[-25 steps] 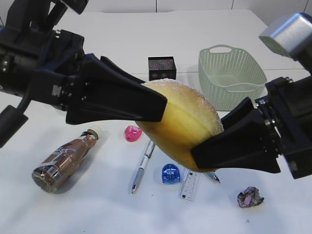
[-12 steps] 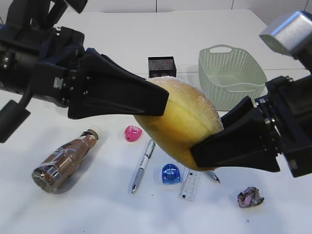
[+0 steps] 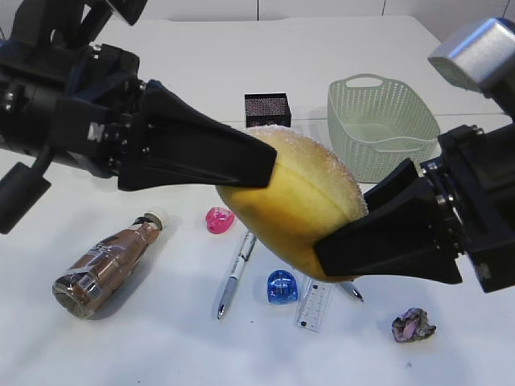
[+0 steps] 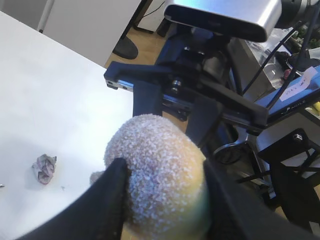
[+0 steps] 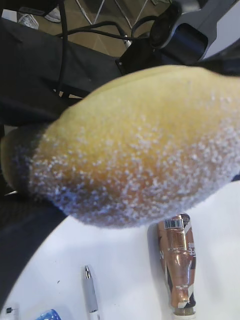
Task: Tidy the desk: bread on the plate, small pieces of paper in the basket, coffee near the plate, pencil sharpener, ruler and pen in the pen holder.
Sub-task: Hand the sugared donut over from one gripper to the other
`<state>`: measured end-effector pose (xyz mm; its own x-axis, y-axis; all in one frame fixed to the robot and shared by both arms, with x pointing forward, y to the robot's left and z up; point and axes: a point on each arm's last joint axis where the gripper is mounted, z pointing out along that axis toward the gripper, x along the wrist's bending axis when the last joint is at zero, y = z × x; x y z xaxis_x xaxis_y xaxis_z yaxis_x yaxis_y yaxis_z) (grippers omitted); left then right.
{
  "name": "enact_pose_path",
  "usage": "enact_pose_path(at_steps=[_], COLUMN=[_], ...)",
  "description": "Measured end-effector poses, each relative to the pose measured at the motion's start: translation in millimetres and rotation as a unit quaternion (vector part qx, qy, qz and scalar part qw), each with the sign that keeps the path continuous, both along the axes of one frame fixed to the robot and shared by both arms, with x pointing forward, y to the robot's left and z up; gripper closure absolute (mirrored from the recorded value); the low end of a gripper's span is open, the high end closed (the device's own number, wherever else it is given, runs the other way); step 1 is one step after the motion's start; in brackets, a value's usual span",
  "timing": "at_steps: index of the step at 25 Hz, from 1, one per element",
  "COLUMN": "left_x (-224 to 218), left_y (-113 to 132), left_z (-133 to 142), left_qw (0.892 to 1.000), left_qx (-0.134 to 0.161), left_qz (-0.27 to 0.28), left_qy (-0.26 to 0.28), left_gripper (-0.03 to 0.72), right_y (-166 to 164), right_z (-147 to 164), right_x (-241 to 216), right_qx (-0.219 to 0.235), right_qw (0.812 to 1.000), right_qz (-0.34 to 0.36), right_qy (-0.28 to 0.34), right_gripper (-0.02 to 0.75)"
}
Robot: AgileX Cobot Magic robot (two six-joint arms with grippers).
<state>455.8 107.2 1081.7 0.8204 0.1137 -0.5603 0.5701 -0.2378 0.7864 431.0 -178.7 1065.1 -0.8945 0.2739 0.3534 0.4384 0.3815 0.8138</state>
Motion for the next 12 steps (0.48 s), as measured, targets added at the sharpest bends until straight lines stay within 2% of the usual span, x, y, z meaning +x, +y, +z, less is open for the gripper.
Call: enact_pose_path(at_steps=[12], left_x=[-1.1], left_y=[-0.1], left_z=[0.6], left_qw=[1.0], left_qx=[-0.003], left_qz=[-0.005], left_qy=[0.004], left_gripper=[0.424], right_y=[0.5], right_z=[1.0], right_x=[-0.5], right_qx=[0.006], right_qw=[1.0], right_qz=[0.002], right_qy=[0.002], right_gripper=[0.446])
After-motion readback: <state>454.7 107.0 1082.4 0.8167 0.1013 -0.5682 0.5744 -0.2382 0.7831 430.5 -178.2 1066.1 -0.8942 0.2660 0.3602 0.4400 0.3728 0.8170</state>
